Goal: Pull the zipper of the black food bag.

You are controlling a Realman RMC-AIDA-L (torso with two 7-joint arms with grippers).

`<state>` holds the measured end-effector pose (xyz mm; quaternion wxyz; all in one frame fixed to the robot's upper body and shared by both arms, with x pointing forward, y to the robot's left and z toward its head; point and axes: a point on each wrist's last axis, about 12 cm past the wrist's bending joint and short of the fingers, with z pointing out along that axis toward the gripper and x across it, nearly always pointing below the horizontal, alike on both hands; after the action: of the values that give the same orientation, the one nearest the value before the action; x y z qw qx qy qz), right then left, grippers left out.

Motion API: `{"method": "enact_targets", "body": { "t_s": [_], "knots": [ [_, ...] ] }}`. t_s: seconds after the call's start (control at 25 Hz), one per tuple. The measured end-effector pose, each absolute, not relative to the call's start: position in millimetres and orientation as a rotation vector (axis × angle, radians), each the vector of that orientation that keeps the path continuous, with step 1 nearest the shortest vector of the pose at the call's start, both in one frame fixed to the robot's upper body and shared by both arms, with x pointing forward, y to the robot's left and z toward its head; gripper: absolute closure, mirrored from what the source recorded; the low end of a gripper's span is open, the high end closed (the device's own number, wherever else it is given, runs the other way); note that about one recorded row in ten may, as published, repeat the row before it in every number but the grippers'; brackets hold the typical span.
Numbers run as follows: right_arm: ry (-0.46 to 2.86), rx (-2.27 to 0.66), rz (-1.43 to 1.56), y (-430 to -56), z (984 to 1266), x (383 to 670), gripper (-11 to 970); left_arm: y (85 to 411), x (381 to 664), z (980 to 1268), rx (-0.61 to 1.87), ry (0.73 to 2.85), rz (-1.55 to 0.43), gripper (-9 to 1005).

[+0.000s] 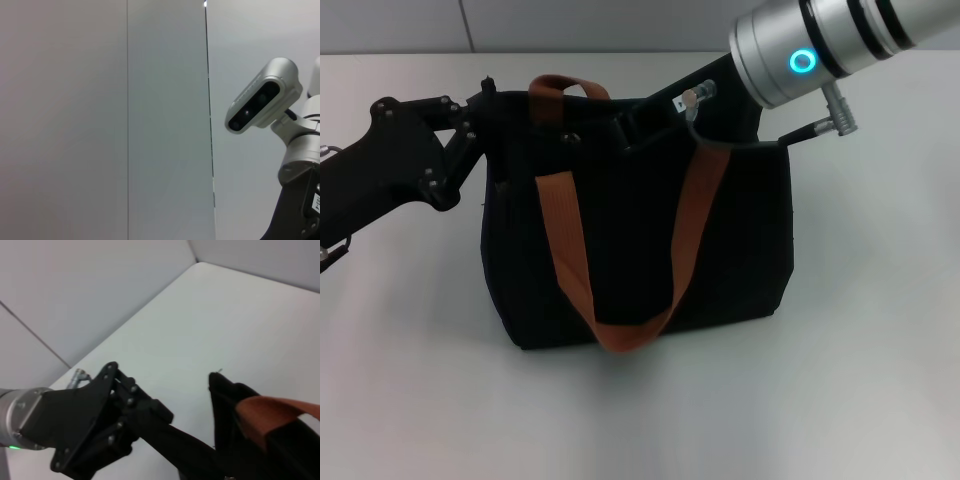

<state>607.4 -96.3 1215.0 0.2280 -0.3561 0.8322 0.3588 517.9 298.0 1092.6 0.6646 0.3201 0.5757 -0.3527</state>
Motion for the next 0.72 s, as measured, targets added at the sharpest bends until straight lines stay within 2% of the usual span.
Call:
{"method": "enact_targets", "body": {
  "t_s": [0.36,0.72],
  "knots": [
    [2.363,-0.908,0.81,-113.0,1226.7,599.1,959,299.9,517.0,1092.8,0.717,1.303,-0.8,975],
    [2.39,-0.774,0.624,-146.6,1238.1,585.5,959,303.7,516.5,1093.4,0.706,1.303,-0.789,975]
  ]
}}
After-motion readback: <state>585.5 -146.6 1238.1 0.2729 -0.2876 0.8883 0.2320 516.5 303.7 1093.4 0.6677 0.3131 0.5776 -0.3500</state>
